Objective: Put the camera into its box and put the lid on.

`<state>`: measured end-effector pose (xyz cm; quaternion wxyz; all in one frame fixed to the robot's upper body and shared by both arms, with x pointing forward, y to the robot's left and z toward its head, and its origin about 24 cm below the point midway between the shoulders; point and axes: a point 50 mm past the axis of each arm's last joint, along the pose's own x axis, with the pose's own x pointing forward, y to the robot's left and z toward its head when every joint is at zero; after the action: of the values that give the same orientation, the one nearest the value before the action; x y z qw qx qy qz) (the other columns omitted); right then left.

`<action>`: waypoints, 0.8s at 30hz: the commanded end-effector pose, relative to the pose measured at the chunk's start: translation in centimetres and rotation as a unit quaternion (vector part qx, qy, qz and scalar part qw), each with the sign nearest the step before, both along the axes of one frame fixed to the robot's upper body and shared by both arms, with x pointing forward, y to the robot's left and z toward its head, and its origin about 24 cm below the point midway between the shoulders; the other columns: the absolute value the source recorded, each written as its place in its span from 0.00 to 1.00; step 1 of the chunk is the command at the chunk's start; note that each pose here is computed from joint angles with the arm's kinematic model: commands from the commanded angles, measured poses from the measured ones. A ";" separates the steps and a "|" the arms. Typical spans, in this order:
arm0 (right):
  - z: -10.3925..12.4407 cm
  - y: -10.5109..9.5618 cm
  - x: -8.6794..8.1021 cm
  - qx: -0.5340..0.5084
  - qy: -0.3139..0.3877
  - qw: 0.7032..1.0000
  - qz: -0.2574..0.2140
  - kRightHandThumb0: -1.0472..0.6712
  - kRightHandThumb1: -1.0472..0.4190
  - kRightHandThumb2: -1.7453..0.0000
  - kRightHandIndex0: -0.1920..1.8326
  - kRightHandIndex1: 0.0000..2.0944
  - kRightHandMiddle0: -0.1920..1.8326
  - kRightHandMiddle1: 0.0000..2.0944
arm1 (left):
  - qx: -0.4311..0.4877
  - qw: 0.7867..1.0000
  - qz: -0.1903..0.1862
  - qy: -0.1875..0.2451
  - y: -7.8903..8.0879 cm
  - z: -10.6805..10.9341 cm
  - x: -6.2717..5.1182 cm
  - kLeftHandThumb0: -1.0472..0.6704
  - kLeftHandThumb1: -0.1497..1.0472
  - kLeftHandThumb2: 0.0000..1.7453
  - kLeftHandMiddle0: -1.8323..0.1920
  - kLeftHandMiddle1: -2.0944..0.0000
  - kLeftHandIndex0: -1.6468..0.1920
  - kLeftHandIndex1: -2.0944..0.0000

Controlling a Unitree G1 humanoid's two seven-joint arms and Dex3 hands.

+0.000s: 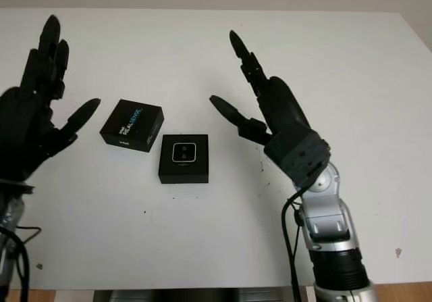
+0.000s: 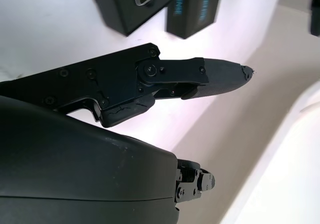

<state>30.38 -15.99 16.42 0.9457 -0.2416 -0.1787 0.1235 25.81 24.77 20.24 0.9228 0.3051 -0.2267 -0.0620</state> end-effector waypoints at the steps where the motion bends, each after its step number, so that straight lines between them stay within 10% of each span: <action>1: 0.0 -1.1 0.1 -0.010 0.007 1.000 -0.014 0.15 0.00 0.77 0.09 0.04 0.10 0.04 | 0.055 0.998 -0.004 0.011 0.8 2.2 0.6 0.19 0.95 0.05 0.95 0.97 0.93 0.97; 10: -0.5 -3.1 1.2 0.154 0.049 0.987 0.010 0.16 0.00 0.69 0.05 0.02 0.06 0.01 | 0.308 0.942 -0.050 0.121 0.0 6.6 6.1 0.14 0.83 0.02 0.94 0.98 0.93 0.98; 16: -0.7 -3.5 1.6 0.241 0.073 0.968 -0.017 0.10 0.00 0.63 0.00 0.00 0.00 0.00 | 0.353 0.918 -0.077 0.166 -1.4 4.4 9.0 0.16 0.79 0.02 0.99 0.99 0.98 0.99; 24: -0.9 -3.7 1.6 0.248 0.077 0.965 -0.027 0.11 0.00 0.61 0.00 0.00 0.00 0.00 | 0.402 0.898 -0.083 0.158 -2.2 1.6 9.9 0.14 0.85 0.04 1.00 0.98 1.00 0.99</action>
<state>32.03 -19.55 15.25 0.9903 0.0040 -0.1200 0.0699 35.52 22.90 21.96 0.7401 0.6140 -0.0547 -0.2689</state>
